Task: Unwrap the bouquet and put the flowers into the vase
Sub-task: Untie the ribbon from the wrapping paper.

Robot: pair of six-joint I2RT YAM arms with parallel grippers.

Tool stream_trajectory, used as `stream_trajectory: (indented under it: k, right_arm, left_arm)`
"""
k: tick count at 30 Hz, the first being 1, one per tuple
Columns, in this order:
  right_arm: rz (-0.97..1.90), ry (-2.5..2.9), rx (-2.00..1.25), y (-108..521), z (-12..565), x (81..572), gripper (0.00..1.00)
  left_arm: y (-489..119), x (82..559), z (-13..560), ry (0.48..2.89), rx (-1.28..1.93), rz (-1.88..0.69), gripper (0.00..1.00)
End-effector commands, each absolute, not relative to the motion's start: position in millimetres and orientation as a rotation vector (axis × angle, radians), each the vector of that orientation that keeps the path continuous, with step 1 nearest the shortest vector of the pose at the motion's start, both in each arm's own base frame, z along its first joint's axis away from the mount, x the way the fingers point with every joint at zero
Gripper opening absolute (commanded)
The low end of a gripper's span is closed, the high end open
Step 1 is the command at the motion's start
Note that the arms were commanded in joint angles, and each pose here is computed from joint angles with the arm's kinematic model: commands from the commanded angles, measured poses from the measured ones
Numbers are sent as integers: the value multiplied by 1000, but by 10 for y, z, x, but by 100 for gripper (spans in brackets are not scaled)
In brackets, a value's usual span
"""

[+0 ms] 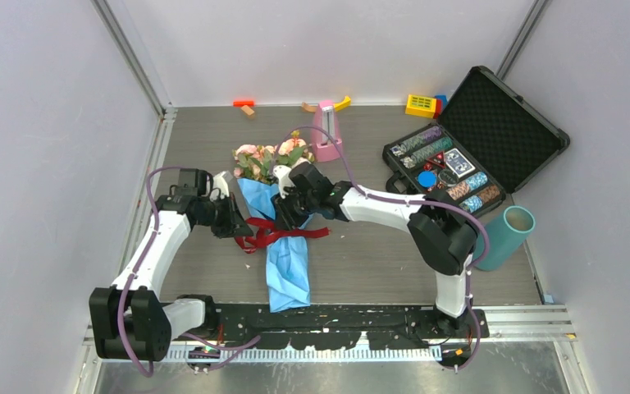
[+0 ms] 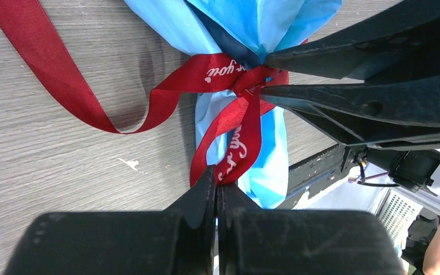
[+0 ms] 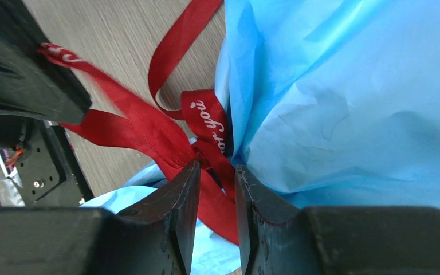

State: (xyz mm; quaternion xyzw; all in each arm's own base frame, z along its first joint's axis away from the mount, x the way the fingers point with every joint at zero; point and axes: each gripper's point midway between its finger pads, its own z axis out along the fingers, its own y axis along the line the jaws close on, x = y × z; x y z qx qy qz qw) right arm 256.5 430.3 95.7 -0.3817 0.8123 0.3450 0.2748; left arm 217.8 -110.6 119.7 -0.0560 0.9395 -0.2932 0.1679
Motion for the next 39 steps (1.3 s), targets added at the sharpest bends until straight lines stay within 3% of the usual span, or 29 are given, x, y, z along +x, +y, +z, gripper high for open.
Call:
stream_trajectory:
  k: [1, 13, 24, 39]
  right_arm:
    - [891, 2146, -1060, 4399, 981, 2627, 34]
    - [673, 2107, -1038, 4342, 785, 2738, 34]
    - [566, 1997, -921, 4169, 1018, 2879, 38]
    - [423, 1991, -942, 4025, 934, 2930, 48]
  left_arm:
    - [-1136, 2213, 1280, 2620, -123, -862, 0]
    - [-1141, 2209, 1298, 2613, -117, -864, 0]
    - [-1117, 2215, 1306, 2609, -121, -842, 0]
    - [-1081, 2227, 1293, 2611, -134, -809, 0]
